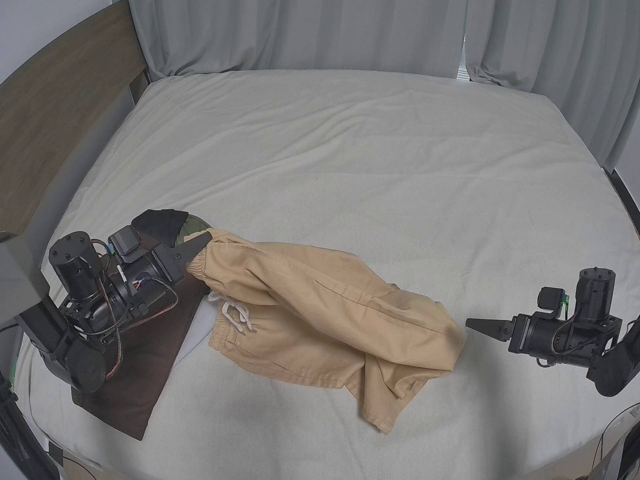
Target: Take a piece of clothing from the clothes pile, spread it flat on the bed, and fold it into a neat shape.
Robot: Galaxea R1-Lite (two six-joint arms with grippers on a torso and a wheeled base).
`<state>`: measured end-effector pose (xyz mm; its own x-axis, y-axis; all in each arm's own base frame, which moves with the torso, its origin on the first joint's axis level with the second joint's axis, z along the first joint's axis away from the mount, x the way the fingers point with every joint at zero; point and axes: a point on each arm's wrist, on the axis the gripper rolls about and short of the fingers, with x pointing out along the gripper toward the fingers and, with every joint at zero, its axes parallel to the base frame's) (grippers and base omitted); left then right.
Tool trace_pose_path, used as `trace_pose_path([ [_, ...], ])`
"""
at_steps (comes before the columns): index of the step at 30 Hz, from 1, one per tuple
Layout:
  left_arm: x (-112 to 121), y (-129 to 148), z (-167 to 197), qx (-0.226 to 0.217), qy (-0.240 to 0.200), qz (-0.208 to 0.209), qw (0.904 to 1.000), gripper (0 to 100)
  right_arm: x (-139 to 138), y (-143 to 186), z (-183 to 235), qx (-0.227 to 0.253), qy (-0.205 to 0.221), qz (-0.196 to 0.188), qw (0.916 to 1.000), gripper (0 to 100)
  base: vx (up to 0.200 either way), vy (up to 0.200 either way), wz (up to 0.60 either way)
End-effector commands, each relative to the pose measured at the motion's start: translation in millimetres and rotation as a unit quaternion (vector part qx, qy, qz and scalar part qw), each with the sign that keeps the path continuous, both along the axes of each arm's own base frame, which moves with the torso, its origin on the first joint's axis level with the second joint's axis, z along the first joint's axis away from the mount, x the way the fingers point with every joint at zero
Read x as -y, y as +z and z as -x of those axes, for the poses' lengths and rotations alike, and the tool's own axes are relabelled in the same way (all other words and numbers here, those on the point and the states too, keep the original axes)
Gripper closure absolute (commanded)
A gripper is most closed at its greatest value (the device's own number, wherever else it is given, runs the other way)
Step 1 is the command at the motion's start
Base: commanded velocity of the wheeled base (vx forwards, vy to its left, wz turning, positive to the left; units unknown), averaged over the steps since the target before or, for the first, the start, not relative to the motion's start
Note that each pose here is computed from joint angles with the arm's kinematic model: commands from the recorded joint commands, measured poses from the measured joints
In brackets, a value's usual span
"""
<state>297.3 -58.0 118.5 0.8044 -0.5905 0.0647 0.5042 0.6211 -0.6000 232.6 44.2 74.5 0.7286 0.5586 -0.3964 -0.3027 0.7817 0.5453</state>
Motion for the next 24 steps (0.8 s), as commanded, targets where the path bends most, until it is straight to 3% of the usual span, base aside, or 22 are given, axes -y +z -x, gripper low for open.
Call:
trace_pose_path([
  [1, -3, 1, -2, 0.002, 0.005, 0.001, 1.0, 100, -3, -21, -5, -0.045, -0.001, -0.009, 0.9989, 0, 0.0, 0.0, 0.0],
  [4, -3, 1, -1, 0.002, 0.005, 0.001, 1.0, 100, -5, -25, -8, -0.059, 0.009, -0.034, 0.9977, 0, 0.0, 0.0, 0.0],
  [14, -3, 3, -2, 0.006, 0.005, 0.001, 1.0, 100, -11, -42, -16, -0.072, 0.021, -0.059, 0.9954, 0, 0.0, 0.0, 0.0],
  [19, -4, 4, -2, 0.009, 0.006, 0.002, 0.9999, 100, -15, -53, -23, -0.071, 0.025, -0.135, 0.988, 0, 0.0, 0.0, 0.0],
  [24, -4, 5, -2, 0.01, 0.006, 0.002, 0.9999, 100, -17, -61, -25, -0.087, 0.025, -0.137, 0.9864, 0, 0.0, 0.0, 0.0],
])
